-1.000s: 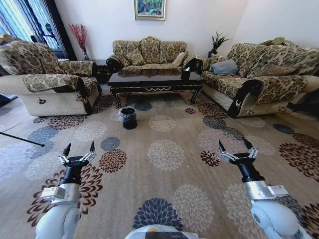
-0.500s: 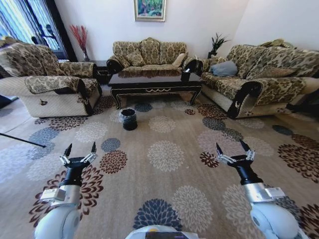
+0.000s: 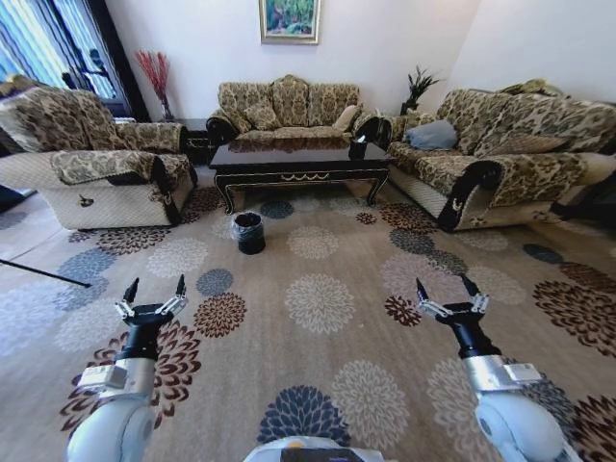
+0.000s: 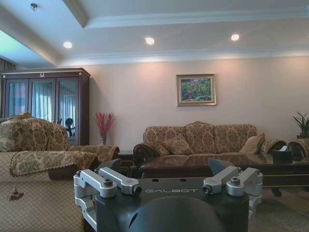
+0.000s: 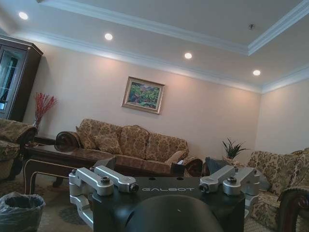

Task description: Move to the front of the table and pick up the trash from the floor, then place it into the trash bin.

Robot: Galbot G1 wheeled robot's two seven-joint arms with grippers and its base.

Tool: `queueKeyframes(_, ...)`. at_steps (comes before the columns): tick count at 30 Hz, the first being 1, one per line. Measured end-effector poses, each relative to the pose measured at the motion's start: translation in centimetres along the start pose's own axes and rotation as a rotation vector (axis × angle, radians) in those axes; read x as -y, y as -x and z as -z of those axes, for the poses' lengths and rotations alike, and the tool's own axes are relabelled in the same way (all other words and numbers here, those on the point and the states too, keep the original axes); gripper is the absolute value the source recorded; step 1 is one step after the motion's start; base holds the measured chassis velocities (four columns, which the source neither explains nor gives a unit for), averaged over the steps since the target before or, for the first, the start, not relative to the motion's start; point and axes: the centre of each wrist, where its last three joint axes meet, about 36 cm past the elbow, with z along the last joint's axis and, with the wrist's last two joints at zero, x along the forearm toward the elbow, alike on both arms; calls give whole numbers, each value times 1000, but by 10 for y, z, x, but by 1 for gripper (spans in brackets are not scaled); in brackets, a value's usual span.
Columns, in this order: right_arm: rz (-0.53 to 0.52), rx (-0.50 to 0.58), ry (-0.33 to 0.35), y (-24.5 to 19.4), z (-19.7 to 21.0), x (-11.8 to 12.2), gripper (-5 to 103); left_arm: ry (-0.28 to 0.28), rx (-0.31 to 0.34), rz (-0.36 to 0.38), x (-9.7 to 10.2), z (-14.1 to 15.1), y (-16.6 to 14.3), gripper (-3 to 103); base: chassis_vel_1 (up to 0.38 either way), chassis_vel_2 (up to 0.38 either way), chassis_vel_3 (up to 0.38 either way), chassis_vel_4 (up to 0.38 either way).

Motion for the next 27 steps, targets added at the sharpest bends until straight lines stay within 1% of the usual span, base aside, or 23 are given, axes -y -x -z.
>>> queueKeyframes(8, -20, 10, 17, 1, 0, -3, 100, -1, 10, 0, 0, 3, 0, 100, 0, 0, 0, 0)
queueKeyframes(12, -33, 12, 34, -1, 1, -6, 100, -4, 24, 0, 0, 9, -1, 100, 0, 0, 0, 0)
queueKeyframes(18, -24, 9, 31, 0, 5, -5, 100, -7, 37, 6, -1, 13, -1, 100, 0, 0, 0, 0)
queueKeyframes(21, -10, 11, 18, 0, 15, -2, 100, -12, 52, 11, -1, 17, -1, 100, 0, 0, 0, 0)
queueKeyframes(27, 14, 31, 16, 4, 40, 7, 100, -31, 79, 12, 3, 28, -1, 100, 0, 0, 0, 0)
